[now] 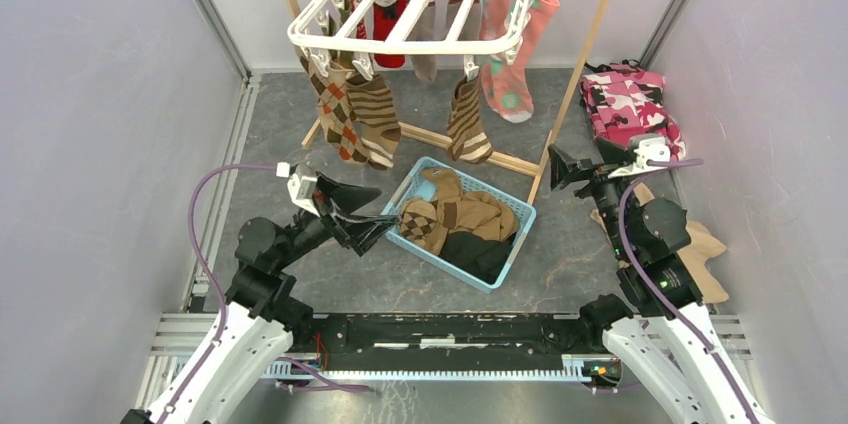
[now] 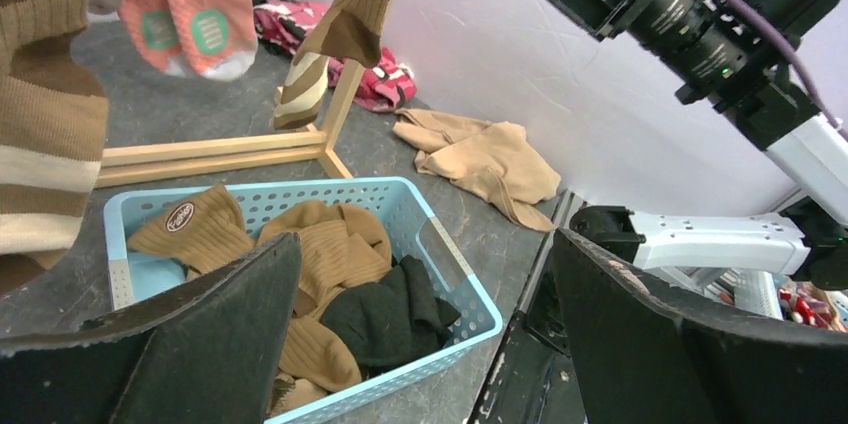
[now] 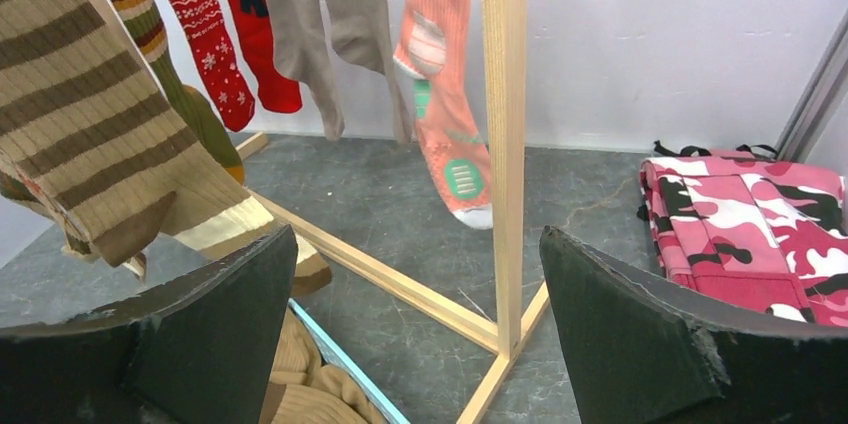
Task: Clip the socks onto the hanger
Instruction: Reset both arms
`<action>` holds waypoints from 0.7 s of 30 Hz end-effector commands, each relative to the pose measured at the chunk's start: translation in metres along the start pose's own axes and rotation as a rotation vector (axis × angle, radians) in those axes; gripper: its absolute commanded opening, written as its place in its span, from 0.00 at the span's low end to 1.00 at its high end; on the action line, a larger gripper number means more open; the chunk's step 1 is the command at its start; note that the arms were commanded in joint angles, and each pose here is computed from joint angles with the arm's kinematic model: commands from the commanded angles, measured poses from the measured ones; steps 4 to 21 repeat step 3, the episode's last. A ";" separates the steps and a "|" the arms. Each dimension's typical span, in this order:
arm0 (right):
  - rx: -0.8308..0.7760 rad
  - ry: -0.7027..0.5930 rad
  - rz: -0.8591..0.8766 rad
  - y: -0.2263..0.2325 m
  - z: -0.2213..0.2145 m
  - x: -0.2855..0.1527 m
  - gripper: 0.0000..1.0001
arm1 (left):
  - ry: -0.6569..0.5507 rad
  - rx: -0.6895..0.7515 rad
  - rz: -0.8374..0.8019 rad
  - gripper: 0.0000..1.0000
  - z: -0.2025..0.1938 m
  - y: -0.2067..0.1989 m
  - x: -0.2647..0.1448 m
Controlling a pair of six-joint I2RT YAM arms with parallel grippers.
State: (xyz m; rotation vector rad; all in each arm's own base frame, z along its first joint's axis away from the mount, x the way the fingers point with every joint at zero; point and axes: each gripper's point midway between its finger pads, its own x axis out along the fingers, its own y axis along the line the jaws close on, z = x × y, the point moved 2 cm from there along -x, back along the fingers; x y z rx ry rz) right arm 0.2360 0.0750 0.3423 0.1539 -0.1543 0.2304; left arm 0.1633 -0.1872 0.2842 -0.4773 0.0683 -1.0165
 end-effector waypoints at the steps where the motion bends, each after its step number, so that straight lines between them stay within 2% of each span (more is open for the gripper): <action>1: -0.007 0.011 0.054 0.008 -0.009 0.000 0.98 | -0.096 -0.015 -0.010 1.00 0.012 -0.006 -0.004; 21: -0.006 0.021 0.077 0.011 -0.013 0.000 0.98 | -0.104 -0.018 -0.009 1.00 0.012 -0.007 -0.006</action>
